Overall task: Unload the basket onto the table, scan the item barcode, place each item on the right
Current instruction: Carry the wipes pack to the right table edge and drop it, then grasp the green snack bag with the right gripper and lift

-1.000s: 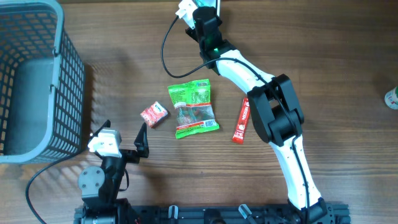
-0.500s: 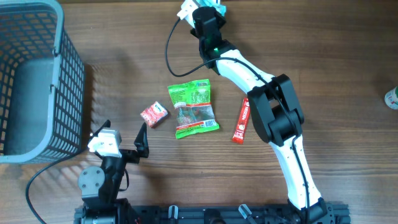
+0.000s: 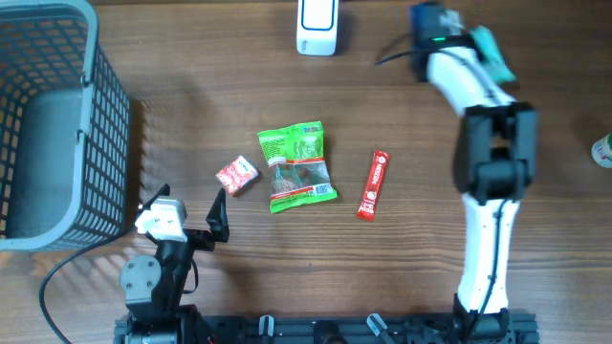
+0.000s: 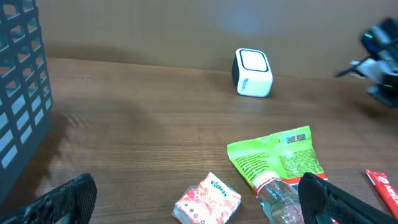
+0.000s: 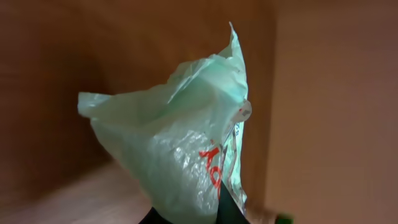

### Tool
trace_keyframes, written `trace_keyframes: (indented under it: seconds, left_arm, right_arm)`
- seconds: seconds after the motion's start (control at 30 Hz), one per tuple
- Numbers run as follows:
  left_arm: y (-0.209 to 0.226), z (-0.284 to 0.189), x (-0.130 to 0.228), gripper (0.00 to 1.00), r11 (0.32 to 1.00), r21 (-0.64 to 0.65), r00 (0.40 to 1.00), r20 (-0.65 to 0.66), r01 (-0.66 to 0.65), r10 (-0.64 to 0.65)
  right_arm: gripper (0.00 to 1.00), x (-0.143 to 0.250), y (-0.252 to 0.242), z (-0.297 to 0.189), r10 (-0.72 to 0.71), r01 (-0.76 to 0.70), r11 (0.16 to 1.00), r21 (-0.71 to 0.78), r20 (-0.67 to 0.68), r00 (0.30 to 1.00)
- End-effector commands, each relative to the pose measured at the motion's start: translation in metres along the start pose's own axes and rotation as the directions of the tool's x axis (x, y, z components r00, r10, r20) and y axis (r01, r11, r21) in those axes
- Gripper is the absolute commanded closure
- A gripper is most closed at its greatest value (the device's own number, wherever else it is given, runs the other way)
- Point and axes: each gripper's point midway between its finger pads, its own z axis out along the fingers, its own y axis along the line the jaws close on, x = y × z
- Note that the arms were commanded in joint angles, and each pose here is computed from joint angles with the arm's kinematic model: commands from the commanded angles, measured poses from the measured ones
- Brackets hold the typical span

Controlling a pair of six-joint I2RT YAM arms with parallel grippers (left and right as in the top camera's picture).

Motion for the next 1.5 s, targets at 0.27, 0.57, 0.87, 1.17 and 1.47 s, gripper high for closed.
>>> trace_keyframes:
  seconds: [0.27,0.57,0.87,1.17,1.47]
  left_arm:
    - [0.0,0.0,0.001,0.0,1.0,0.004,1.0,0.0,0.011,-0.011]
    - [0.0,0.0,0.001,0.0,1.0,0.003,1.0,0.001,0.011,-0.011]
    - [0.0,0.0,0.001,0.0,1.0,0.003,1.0,0.001,0.011,-0.011]
    - [0.0,0.0,0.001,0.0,1.0,0.003,1.0,0.001,0.011,-0.011]
    - [0.0,0.0,0.001,0.0,1.0,0.003,1.0,0.001,0.011,-0.011]
  right_arm:
    - [0.55,0.11,-0.102,0.129,0.496,-0.522,0.852,-0.031,-0.269,0.826]
    - [0.0,-0.022,-0.125,-0.093,0.662,-0.434,0.448,-0.782,-0.036,0.749]
    - [0.0,0.028,0.018,-0.328,0.23,0.083,-0.057,-0.995,0.068,0.971]
    - [0.0,0.093,0.147,-0.35,0.065,0.202,-0.203,-0.958,0.192,0.979]
    - [0.0,0.09,0.208,-0.346,0.106,0.307,-0.283,-0.909,0.289,0.952]
